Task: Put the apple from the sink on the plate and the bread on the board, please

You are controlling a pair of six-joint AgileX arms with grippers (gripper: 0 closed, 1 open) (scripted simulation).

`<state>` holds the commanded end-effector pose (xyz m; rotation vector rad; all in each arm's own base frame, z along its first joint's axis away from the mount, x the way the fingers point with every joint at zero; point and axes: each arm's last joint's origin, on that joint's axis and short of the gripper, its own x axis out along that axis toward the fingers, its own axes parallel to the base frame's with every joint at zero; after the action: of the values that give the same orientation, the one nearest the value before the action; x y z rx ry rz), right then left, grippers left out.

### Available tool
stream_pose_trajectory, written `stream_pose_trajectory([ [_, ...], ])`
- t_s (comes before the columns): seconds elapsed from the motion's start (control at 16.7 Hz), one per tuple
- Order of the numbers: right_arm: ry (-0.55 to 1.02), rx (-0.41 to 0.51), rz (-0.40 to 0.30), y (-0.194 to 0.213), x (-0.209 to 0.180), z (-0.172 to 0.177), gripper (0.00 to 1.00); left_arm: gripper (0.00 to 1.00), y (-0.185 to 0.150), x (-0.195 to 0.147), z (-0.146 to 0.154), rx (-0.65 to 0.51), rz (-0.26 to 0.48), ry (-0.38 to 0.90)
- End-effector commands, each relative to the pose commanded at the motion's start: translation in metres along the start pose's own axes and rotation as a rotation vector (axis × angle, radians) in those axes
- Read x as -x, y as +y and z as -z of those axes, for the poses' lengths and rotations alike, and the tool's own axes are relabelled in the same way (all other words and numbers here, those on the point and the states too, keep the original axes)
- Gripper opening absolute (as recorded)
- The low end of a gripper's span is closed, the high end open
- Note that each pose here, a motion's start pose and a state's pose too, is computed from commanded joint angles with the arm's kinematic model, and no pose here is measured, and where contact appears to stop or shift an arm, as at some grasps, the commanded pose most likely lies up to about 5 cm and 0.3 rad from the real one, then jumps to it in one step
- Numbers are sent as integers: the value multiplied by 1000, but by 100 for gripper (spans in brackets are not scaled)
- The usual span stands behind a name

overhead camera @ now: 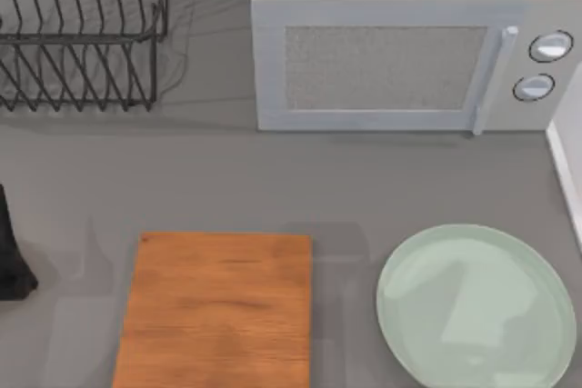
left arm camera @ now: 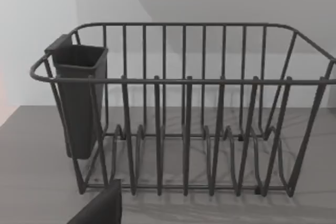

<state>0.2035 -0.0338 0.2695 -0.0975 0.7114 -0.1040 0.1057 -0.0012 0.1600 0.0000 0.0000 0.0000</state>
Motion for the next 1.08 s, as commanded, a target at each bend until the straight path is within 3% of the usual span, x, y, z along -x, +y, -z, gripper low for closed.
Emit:
stream_pose_trajectory([
  [0.3, 403, 15, -30, -33, -89, -50, 100, 100, 0, 0, 0, 0, 0, 0],
  [0.6, 714, 6, -95, -64, -182, -50, 100, 100, 0, 0, 0, 0, 0, 0],
  [0.84, 839, -3, -133, -78, -223, -38, 100, 100, 0, 0, 0, 0, 0, 0],
  [1.08, 857, -5, -140, -80, -229, -36, 100, 100, 0, 0, 0, 0, 0, 0],
])
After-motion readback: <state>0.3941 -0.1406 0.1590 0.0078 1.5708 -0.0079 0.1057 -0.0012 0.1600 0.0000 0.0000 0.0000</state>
